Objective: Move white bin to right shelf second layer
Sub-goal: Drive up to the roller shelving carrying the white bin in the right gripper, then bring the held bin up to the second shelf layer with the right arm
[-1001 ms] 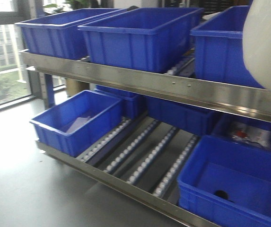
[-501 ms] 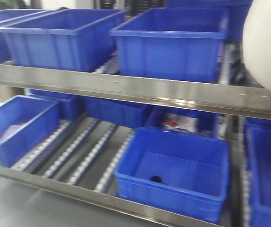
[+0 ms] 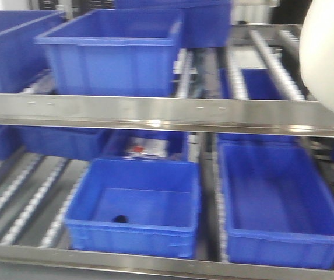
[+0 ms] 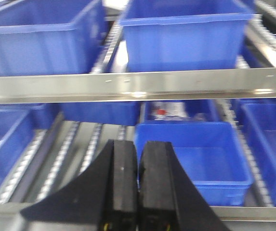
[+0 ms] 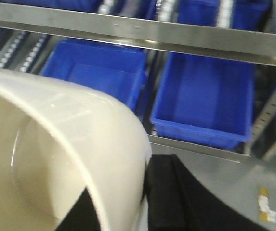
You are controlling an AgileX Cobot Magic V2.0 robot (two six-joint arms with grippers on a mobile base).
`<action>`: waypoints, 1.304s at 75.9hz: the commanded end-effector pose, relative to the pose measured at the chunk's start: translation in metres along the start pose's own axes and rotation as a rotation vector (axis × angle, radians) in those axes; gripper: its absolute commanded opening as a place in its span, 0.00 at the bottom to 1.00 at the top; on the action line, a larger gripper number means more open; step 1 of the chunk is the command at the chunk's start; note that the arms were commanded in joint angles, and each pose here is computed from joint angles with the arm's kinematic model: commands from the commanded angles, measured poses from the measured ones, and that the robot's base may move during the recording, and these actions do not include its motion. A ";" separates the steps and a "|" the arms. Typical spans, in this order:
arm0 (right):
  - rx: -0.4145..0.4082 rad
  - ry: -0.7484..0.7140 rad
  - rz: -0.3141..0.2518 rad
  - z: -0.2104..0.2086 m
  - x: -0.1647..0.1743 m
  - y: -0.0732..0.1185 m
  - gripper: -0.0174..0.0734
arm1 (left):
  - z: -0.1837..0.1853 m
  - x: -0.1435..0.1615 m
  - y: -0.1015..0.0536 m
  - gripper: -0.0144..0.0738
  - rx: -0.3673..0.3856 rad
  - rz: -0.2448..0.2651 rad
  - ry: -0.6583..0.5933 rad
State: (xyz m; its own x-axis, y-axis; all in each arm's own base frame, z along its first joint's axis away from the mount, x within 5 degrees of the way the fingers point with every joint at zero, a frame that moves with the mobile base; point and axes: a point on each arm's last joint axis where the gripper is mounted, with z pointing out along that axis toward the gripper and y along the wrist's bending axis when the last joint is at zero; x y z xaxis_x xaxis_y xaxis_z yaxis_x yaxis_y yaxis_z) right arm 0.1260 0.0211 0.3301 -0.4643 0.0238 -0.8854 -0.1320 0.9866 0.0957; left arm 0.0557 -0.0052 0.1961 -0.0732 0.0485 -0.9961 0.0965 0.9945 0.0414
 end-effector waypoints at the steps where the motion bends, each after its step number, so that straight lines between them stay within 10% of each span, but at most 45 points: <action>1: -0.003 -0.127 0.004 -0.006 -0.018 0.001 0.25 | 0.001 0.004 0.000 0.26 0.002 -0.003 -0.065; 99: -0.002 -0.114 0.004 -0.003 -0.017 0.001 0.25 | 0.001 0.004 0.000 0.26 0.002 -0.003 -0.065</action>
State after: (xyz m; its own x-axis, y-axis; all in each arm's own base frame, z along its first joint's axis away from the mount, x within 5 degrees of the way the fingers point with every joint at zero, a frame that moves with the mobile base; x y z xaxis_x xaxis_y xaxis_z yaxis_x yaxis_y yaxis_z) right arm 0.1275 0.0213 0.3290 -0.4727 0.0225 -0.8810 -0.1312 0.9867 0.0956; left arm 0.0557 -0.0052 0.1961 -0.0732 0.0485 -0.9961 0.0965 0.9945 0.0414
